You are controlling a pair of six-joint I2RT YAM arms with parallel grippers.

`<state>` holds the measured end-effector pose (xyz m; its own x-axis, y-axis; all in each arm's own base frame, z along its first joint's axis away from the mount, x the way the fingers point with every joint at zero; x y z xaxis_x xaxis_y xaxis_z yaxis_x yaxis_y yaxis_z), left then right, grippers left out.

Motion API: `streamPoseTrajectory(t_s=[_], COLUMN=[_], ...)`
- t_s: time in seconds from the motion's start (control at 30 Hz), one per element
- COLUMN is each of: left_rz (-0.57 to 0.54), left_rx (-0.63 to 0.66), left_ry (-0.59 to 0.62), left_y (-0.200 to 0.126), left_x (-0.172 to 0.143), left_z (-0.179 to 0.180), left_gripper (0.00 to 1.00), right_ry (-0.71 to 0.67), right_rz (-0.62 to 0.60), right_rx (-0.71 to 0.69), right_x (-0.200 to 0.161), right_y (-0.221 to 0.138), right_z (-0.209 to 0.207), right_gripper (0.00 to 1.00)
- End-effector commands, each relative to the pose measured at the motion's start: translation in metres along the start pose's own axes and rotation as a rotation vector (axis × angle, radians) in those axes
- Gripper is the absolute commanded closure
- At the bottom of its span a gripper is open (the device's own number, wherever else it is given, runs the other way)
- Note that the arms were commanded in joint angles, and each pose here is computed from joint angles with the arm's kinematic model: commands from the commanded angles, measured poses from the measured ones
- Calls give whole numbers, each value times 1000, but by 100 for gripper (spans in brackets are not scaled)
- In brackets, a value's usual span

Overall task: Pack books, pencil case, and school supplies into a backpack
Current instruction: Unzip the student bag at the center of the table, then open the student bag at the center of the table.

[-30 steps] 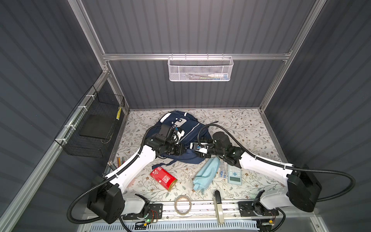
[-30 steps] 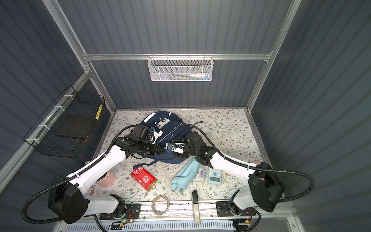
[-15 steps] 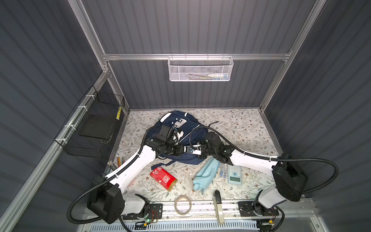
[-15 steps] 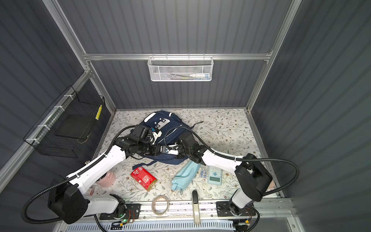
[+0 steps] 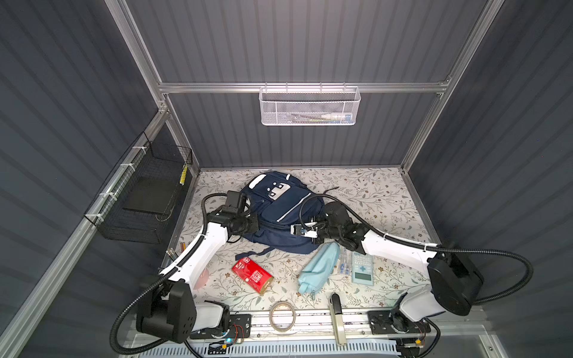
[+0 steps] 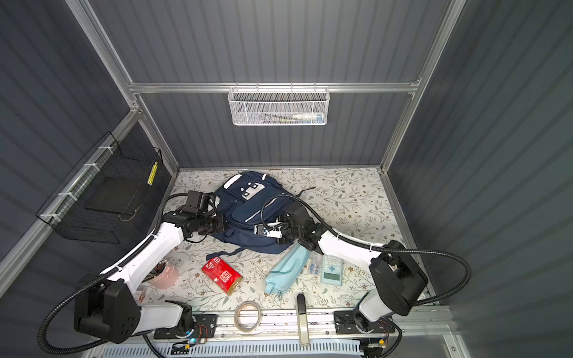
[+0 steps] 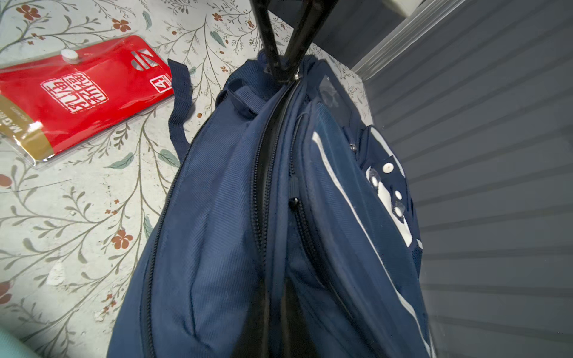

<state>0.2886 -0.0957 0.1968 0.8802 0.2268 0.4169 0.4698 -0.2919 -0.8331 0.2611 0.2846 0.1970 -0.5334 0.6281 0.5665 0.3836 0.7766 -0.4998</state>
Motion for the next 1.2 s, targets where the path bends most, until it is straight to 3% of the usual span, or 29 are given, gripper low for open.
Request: streamPoseTrajectory(t_s=[0.0,0.23,0.37,0.43,0.6,0.7,0.8,0.93,1.17], left_rz=[-125,-91,-116,-131,-122,-144,-116,-76,-48], left_rx=[118,35,-9,-10,-83,-158,-145,-112,44], left_ry=[-75,-48,-39,-35,4,100,279,429,627], left_y=[2,1,-13,-24,-44,-51,-43,-22,17], left_x=[24,27,27,26,23,23,15,5,-7], left_z=[25,13,7,6,-6,-28,-64,-105,-151], left_gripper=[100,98,43,27,1,0,0,0,0], right_ry=[25,41,77,85,207,406,747,1088,1322], right_rz=[30,-29,-47,-59,-59,-64,-44,-6,7], right_rx=[28,11,-11,-26,-206,-337,-487,-538,-594], right_x=[-10,0,13,19,22,21,3,-29,-54], right_y=[-14,-17,-15,-16,-38,-63,-93,-125,-157], right_z=[7,1,-10,-15,-29,-41,-56,-55,-29], right_gripper=[100,100,64,57,41,36,32,29,25])
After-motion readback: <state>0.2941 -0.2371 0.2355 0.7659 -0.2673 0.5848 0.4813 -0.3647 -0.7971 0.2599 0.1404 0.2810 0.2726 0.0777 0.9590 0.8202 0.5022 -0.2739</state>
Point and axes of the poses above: each gripper's point midway between its finger pads, its own y axis out along the fingers, its own z axis along the line the jaws close on, x = y × z, the point moved 7 cm from there along -y, back along the fingers, and after that the axes turned 7 degrees about -y, right-handed, at the moved point
